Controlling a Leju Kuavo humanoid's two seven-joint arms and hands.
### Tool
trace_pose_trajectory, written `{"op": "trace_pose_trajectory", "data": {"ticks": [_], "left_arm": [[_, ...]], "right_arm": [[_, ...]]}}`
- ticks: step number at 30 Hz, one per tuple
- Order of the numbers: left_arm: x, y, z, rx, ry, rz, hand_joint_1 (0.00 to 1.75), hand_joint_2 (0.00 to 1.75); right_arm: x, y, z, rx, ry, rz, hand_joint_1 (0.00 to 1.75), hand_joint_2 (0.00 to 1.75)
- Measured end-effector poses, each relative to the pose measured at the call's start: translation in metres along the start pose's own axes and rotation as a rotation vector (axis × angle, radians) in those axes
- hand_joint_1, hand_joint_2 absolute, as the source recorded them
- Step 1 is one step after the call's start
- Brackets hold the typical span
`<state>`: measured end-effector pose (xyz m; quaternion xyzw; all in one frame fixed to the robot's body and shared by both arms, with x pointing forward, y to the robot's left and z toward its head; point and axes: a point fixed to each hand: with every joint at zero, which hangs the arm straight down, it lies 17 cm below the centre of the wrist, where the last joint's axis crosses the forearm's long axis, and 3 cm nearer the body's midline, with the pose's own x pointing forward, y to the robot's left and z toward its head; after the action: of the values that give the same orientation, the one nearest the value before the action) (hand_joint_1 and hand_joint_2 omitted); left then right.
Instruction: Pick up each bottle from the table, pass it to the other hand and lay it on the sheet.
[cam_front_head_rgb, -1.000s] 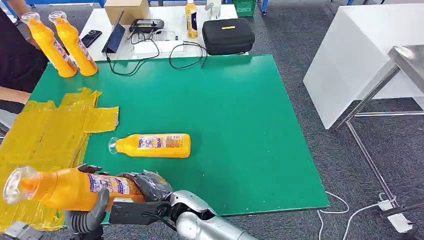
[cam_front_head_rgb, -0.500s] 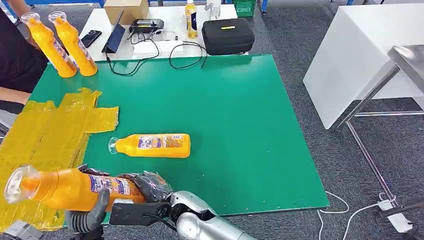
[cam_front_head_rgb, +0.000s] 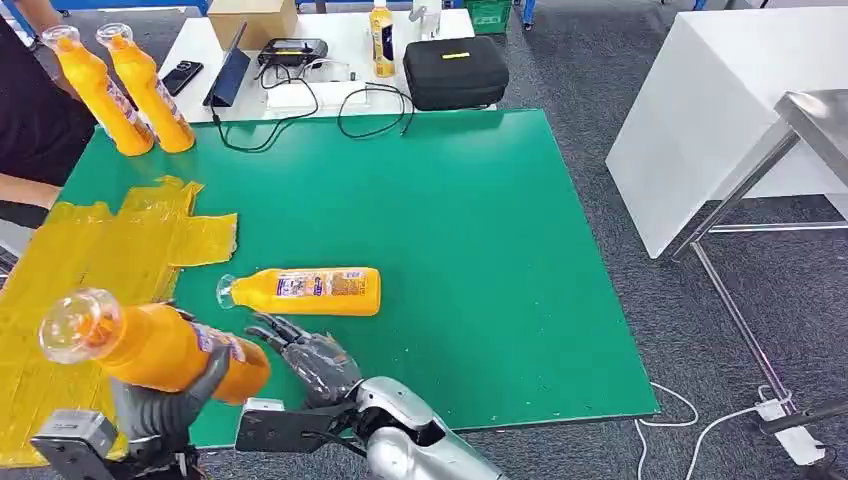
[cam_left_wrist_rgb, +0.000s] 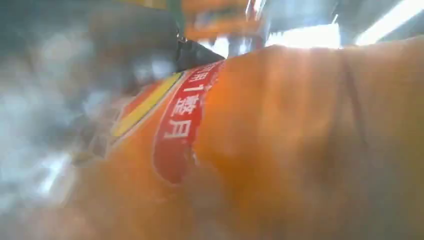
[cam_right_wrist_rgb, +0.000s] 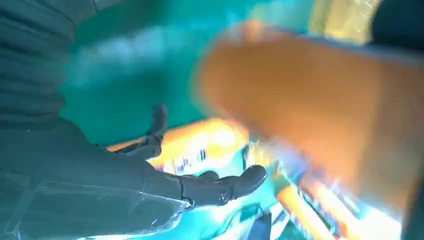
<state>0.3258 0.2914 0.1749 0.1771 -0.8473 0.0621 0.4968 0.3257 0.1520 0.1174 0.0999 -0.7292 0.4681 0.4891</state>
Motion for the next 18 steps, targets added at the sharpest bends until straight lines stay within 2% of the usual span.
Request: {"op": "trace_pose_trajectory", "data": {"ticks": [4,8,14,18], "left_arm": [[0.012,0.033,-0.022,0.053,-0.113,-0.322,1.75,1.75],[0.025,0.045,-0.034,0.053,-0.233,-0.598,1.75,1.75],[0.028,0.047,-0.036,0.019,-0.339,-0.886,1.75,1.75],[0.008,0.033,-0.032,-0.096,-0.374,-1.091,1.75,1.75]], "right_arm": [[0.001,-0.031,0.005,-0.070,-0.014,-0.015,0.00,0.00],[0.003,-0.058,0.008,-0.124,-0.033,-0.025,0.00,0.00],[0.004,-0.076,0.014,-0.151,-0.050,-0.026,0.00,0.00],[-0.001,-0.081,0.017,-0.155,-0.045,-0.028,0.00,0.00]]}}
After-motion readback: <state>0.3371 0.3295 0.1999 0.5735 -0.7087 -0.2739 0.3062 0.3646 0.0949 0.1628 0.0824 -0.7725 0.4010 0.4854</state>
